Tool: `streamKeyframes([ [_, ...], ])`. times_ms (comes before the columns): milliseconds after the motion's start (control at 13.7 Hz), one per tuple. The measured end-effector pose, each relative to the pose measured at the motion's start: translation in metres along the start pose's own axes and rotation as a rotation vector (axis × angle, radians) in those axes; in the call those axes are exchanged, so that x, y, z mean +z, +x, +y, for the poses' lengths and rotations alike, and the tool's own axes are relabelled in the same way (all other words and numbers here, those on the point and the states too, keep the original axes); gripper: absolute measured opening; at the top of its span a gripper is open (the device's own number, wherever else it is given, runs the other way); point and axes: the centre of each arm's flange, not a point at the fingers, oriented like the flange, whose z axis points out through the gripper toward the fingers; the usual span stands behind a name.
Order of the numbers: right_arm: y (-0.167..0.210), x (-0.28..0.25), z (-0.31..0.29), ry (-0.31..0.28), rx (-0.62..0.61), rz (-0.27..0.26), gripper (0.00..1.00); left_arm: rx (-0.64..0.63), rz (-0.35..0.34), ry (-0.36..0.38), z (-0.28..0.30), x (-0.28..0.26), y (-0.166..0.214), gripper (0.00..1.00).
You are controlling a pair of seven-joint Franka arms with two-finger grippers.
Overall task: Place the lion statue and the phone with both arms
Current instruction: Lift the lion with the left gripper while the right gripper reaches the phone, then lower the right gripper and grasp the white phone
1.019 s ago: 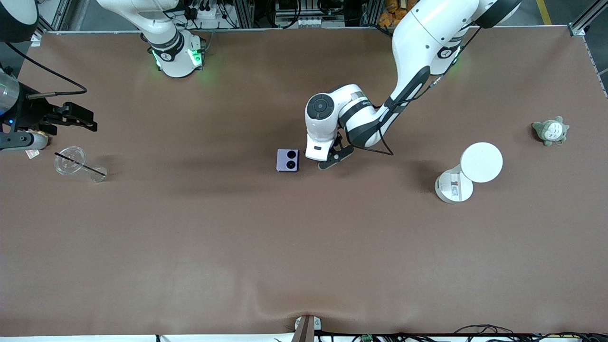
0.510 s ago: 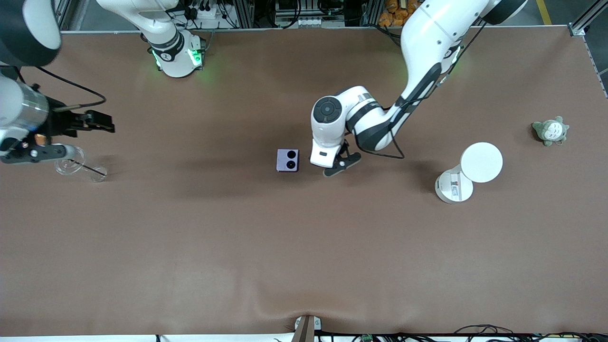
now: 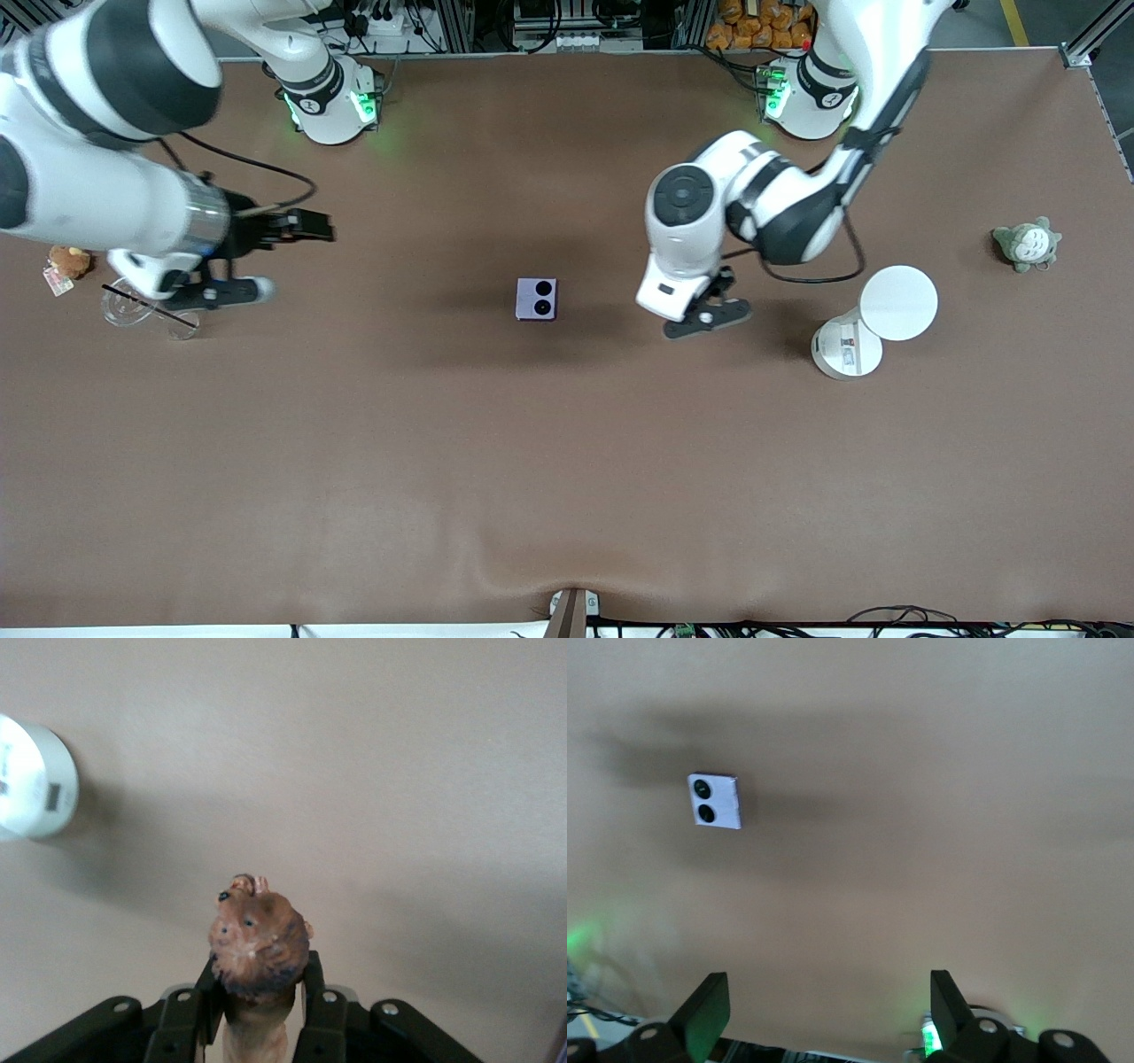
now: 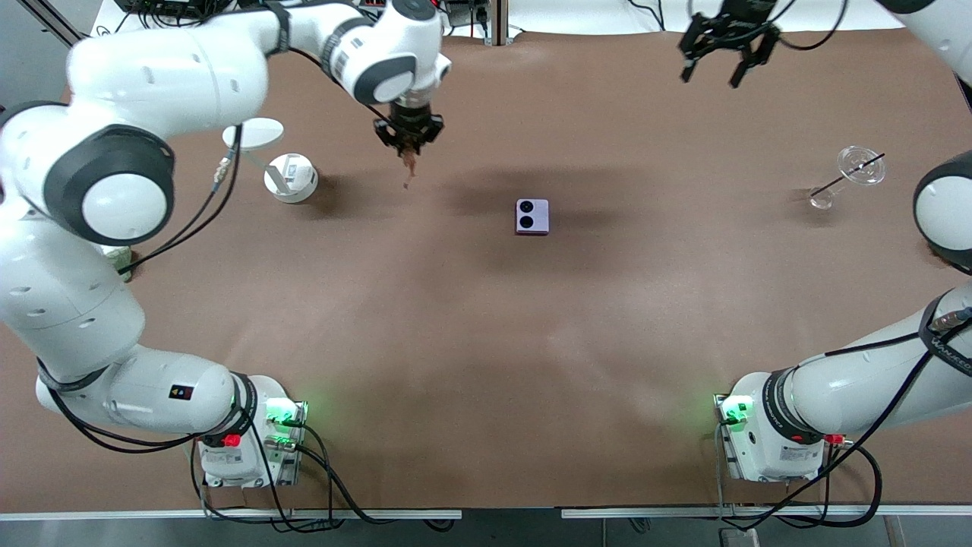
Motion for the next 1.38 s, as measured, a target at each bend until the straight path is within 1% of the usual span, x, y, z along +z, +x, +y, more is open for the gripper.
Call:
streamKeyframes([
  [146,0.010,0.025,-0.032,-0.009,-0.009,-0.012,1.00,0.094,0.004,0.005,-0.035,-0.004,0.021,0.37],
  [218,0.014,0.040,-0.047,-0.020,-0.004,-0.027,1.00,0.122,0.000,0.007,-0.050,-0.003,0.029,0.37],
  [364,0.021,0.071,-0.073,-0.045,0.020,-0.061,1.00,0.164,-0.024,0.012,-0.076,0.009,0.043,0.37],
  [437,0.025,0.084,-0.085,-0.054,0.026,-0.064,1.00,0.187,-0.036,0.013,-0.089,0.018,0.048,0.37],
  [510,0.029,0.096,-0.096,-0.059,0.029,-0.062,1.00,0.205,-0.043,0.009,-0.097,0.027,0.051,0.37],
  [655,0.039,0.122,-0.119,-0.056,0.048,-0.041,1.00,0.231,-0.035,-0.008,-0.102,0.043,0.051,0.37],
  [801,0.050,0.151,-0.137,-0.050,0.061,-0.022,1.00,0.297,-0.004,0.012,-0.105,0.056,0.050,0.37],
  [874,0.055,0.167,-0.150,-0.033,0.068,-0.017,1.00,0.315,-0.002,0.018,-0.109,0.063,0.051,0.37],
  [1019,0.063,0.201,-0.172,-0.012,0.082,-0.008,1.00,0.332,-0.012,0.014,-0.114,0.074,0.054,0.37],
  [1238,0.072,0.244,-0.189,-0.021,0.082,0.004,1.00,0.332,-0.034,0.012,-0.121,0.090,0.056,0.37],
  [1383,0.084,0.273,-0.195,-0.017,0.081,0.037,1.00,0.346,-0.041,0.022,-0.122,0.100,0.056,0.37],
])
